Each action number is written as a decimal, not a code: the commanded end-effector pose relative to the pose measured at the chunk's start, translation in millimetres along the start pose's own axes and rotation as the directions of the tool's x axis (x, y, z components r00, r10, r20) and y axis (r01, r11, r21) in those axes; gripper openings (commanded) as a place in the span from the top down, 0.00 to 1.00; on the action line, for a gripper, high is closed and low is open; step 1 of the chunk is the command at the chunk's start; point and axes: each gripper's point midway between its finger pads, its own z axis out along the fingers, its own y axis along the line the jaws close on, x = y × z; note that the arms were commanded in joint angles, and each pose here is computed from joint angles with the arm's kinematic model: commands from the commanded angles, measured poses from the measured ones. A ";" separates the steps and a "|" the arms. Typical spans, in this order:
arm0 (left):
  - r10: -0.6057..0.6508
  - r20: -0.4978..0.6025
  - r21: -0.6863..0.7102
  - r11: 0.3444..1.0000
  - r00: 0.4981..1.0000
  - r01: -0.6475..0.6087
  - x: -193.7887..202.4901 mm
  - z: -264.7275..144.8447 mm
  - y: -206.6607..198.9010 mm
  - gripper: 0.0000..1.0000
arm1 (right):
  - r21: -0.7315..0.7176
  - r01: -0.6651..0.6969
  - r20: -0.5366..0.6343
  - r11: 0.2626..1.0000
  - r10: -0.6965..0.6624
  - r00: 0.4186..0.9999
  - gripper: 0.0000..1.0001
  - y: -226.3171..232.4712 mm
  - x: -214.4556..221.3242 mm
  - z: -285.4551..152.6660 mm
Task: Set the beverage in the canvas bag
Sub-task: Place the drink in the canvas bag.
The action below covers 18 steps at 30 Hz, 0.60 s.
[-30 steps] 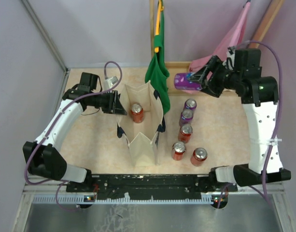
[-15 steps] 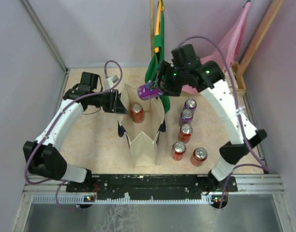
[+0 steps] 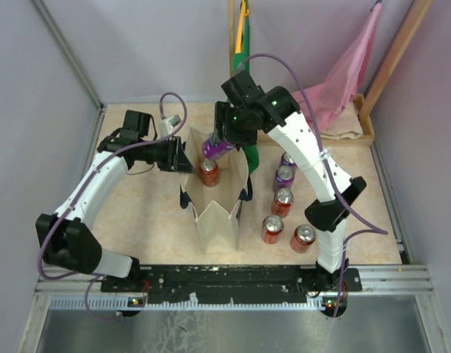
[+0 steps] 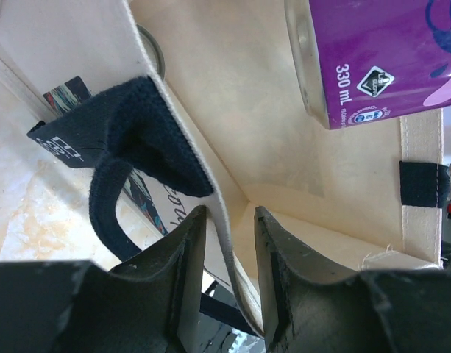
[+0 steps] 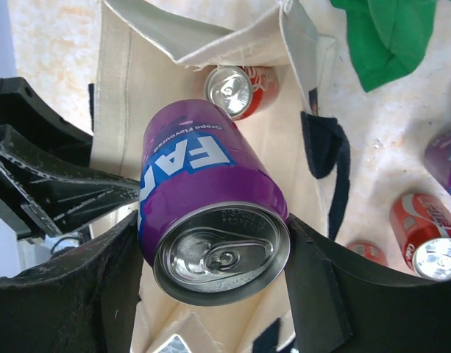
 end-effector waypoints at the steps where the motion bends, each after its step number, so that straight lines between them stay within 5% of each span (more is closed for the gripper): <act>1: 0.035 0.017 0.010 0.999 0.999 -0.035 0.7 1.7 -0.3 0.61 | 0.002 0.049 0.070 0.999 -0.049 0.996 1.00 5.3 -8.4 -9.4; 18: 0.039 0.018 -0.014 0.999 0.999 -0.039 0.6 1.7 4.3 0.62 | 0.108 0.142 -0.020 0.984 -0.141 0.990 1.00 -9.8 25.5 34.6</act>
